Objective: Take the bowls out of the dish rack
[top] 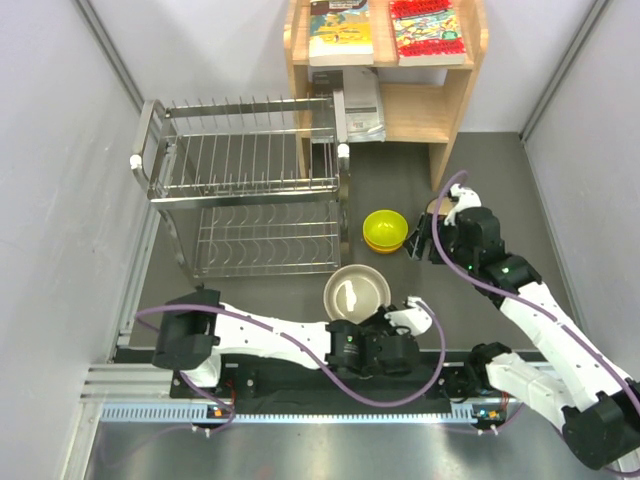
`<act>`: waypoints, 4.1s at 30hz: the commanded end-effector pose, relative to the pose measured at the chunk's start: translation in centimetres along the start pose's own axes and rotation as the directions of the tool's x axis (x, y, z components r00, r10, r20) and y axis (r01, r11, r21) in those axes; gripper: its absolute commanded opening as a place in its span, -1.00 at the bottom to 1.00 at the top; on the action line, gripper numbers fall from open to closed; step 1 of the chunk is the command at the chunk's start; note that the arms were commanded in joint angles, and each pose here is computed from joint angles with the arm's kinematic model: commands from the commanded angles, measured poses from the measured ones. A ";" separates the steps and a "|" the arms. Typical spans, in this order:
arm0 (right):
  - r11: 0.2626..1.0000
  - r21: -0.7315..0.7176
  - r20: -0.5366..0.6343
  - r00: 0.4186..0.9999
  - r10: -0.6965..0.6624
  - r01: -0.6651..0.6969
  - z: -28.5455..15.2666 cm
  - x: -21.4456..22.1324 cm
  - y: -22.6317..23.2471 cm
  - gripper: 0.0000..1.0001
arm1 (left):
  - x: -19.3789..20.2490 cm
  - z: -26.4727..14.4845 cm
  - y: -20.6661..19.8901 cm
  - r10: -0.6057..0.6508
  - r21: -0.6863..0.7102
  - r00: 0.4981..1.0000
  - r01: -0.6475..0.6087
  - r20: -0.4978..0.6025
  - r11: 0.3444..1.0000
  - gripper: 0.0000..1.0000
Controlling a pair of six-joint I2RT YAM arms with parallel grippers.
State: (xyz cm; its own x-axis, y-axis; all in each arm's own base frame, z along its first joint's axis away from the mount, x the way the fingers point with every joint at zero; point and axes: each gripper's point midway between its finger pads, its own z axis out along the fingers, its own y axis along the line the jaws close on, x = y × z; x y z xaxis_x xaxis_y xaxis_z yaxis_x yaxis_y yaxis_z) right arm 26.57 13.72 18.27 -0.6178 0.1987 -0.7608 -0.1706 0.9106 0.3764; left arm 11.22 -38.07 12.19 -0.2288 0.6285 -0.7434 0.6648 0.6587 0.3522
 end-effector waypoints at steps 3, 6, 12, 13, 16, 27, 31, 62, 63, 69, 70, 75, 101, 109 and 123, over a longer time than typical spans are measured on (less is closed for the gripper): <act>0.998 0.071 0.130 0.992 -0.011 0.002 -2.6 -4.2 -0.7 0.54 | -7.7 2.1 -1.2 -0.003 0.015 0.983 0.000 0.186 1.000 -1.00; 0.994 0.110 0.157 0.988 -0.009 -0.009 -3.4 -5.0 -1.5 0.55 | -9.0 3.6 -2.3 -0.026 0.062 0.978 0.013 0.209 0.998 -1.00; 0.986 0.163 0.207 0.978 -0.009 -0.026 -5.1 -6.2 -3.1 0.57 | -11.0 7.1 -3.7 -0.022 0.106 0.976 -0.001 0.218 0.994 -1.00; 0.985 0.172 0.210 0.978 -0.007 -0.030 -5.3 -6.2 -3.4 0.57 | -11.5 7.5 -3.8 -0.023 0.120 0.975 -0.004 0.221 0.993 -1.00; 0.979 0.199 0.224 0.975 -0.006 -0.040 -5.9 -6.8 -3.9 0.57 | -14.1 8.4 -3.7 -0.046 0.160 0.971 0.008 0.234 0.987 -1.00; 0.964 0.252 0.260 0.965 0.013 -0.081 -7.2 -7.8 -5.0 0.56 | -15.7 12.9 -3.6 -0.005 0.208 0.987 -0.029 0.160 0.978 -1.00; 0.966 0.246 0.252 0.968 0.013 -0.077 -6.8 -7.6 -5.0 0.56 | -14.4 14.2 -2.2 0.001 0.206 0.994 -0.023 0.108 0.978 -1.00; 0.975 0.205 0.233 0.972 0.037 -0.086 -6.2 -7.1 -4.8 0.57 | -2.9 20.2 -2.0 -0.013 0.205 0.983 0.051 -0.185 0.977 -0.87; 0.977 0.197 0.234 0.972 0.036 -0.084 -6.2 -7.2 -4.6 0.57 | -2.6 20.3 -1.8 -0.018 0.195 0.981 0.057 -0.194 0.979 -0.87; 0.981 0.175 0.262 0.965 0.032 -0.080 -7.1 -7.9 -4.1 0.74 | -0.5 19.6 -1.1 -0.021 0.179 0.972 0.064 -0.236 0.982 -0.79; 0.980 0.180 0.269 0.963 0.030 -0.081 -7.3 -8.1 -4.1 0.74 | -0.7 19.5 -0.8 -0.028 0.170 0.973 0.068 -0.228 0.983 -0.78; 0.946 0.306 0.277 0.961 0.020 -0.108 -7.2 -8.7 -6.3 0.74 | 0.9 19.1 -0.3 -0.032 0.166 0.967 0.076 -0.254 0.983 -0.81; 0.915 0.365 0.349 0.937 0.036 -0.171 -7.9 -11.8 -7.1 0.75 | -2.0 16.7 -3.6 -0.020 0.269 0.981 0.072 -0.194 0.960 -0.63; 0.915 0.366 0.352 0.936 0.034 -0.170 -8.0 -12.0 -7.2 0.75 | -3.2 16.1 -4.1 -0.017 0.281 0.987 0.063 -0.162 0.958 -0.51; 0.915 0.364 0.343 0.938 0.042 -0.175 -7.6 -11.5 -7.7 0.77 | -8.5 16.2 -3.1 -0.066 0.259 0.998 0.062 0.006 0.964 0.14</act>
State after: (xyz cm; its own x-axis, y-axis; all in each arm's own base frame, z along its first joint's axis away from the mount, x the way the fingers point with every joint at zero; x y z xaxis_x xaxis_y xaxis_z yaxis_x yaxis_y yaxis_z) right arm 28.92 2.09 26.64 -0.3671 0.3436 -0.8644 0.2371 0.9332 0.2702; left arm 21.70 -49.72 3.69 -0.3321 0.6702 -0.6638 0.8129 0.5603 0.1590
